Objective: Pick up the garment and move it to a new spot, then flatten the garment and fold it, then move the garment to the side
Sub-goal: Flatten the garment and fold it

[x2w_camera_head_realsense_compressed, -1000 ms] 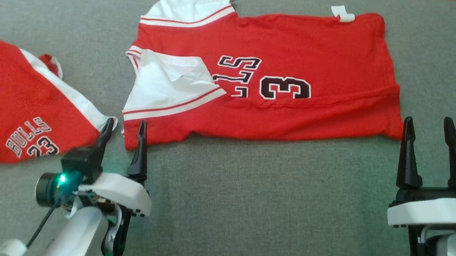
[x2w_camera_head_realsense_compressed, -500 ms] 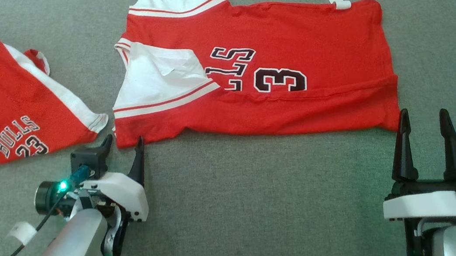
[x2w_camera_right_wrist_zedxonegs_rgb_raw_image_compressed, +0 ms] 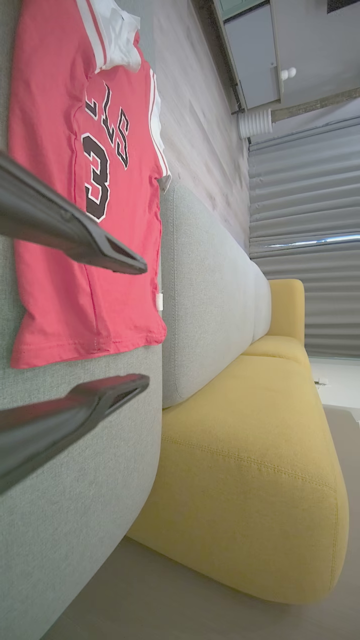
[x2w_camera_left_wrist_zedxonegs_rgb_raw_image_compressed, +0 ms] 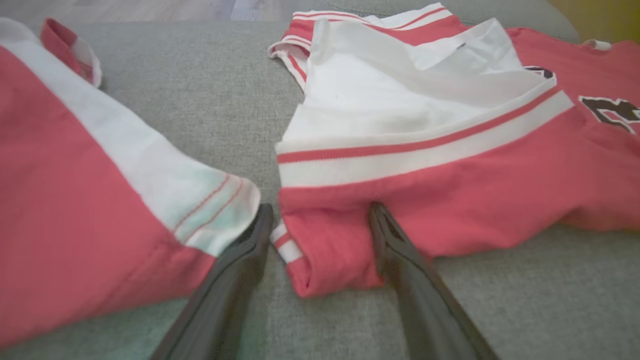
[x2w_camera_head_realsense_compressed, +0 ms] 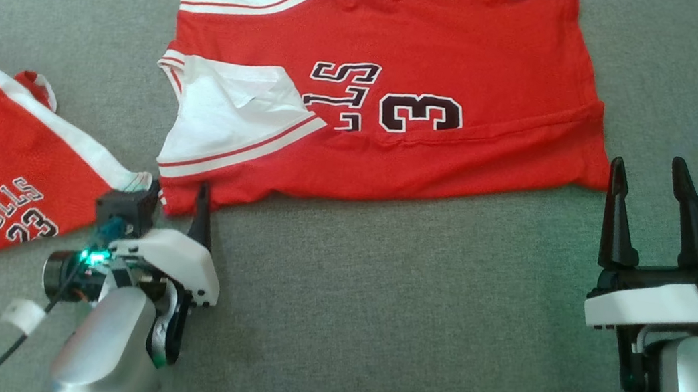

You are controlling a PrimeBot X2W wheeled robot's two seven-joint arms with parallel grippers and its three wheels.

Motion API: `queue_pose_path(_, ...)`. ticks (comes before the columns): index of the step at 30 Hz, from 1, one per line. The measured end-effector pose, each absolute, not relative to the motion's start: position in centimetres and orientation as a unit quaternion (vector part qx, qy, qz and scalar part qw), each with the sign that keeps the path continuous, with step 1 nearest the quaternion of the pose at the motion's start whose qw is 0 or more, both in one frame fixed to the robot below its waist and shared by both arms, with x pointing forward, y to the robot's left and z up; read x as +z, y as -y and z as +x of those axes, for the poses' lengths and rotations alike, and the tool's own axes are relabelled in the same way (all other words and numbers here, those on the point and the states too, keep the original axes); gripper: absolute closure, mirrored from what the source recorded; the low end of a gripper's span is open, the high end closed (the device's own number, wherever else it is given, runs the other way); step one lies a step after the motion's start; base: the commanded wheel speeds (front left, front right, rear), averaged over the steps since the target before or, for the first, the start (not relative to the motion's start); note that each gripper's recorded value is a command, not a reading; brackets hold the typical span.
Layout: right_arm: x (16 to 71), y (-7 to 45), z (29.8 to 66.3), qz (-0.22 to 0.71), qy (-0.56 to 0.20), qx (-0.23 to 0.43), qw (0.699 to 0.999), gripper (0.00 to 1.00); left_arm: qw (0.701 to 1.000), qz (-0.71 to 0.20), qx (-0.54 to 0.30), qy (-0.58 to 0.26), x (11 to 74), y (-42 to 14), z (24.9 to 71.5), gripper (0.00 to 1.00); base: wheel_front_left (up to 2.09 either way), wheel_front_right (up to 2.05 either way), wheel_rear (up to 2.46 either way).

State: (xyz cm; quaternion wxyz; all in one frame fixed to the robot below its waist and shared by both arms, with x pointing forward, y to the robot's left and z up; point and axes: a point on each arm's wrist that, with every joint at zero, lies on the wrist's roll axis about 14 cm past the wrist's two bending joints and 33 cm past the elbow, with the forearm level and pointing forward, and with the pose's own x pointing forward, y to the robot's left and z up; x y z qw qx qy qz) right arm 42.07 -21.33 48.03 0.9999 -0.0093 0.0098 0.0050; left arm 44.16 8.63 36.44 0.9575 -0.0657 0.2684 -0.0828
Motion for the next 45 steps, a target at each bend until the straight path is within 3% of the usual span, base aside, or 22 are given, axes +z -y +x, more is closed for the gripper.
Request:
queue_pose_path(1,48.0,21.4,42.1,-0.009,-0.010,0.004,1.000,0.00,0.956,-0.064,-0.088,-0.272,36.4,-8.4,44.2,0.85,0.00,0.00,0.00)
queue_pose_path(2,48.0,21.5,42.1,-0.009,-0.010,0.002,1.000,0.00,0.955,-0.062,-0.095,-0.273,36.5,-8.2,44.3,1.00,0.00,0.00,0.00)
queue_pose_path(7,48.0,22.9,42.1,-0.009,-0.015,-0.023,1.000,0.00,0.961,-0.063,-0.103,-0.249,37.3,-7.9,44.5,1.00,0.00,0.00,0.00)
queue_pose_path(18,44.5,27.4,42.0,0.008,-0.125,-0.105,0.987,0.00,0.983,-0.080,-0.136,-0.093,44.2,-6.6,46.1,1.00,0.00,0.00,0.00)
queue_pose_path(29,40.0,26.1,44.0,0.065,-0.227,-0.100,0.967,0.00,0.981,-0.082,-0.151,-0.089,44.3,-6.0,46.0,1.00,0.00,0.00,0.00)
queue_pose_path(45,36.2,22.3,46.1,0.094,-0.299,-0.060,0.948,0.00,0.982,-0.079,-0.143,-0.095,43.7,-6.8,45.8,1.00,0.00,0.00,0.00)
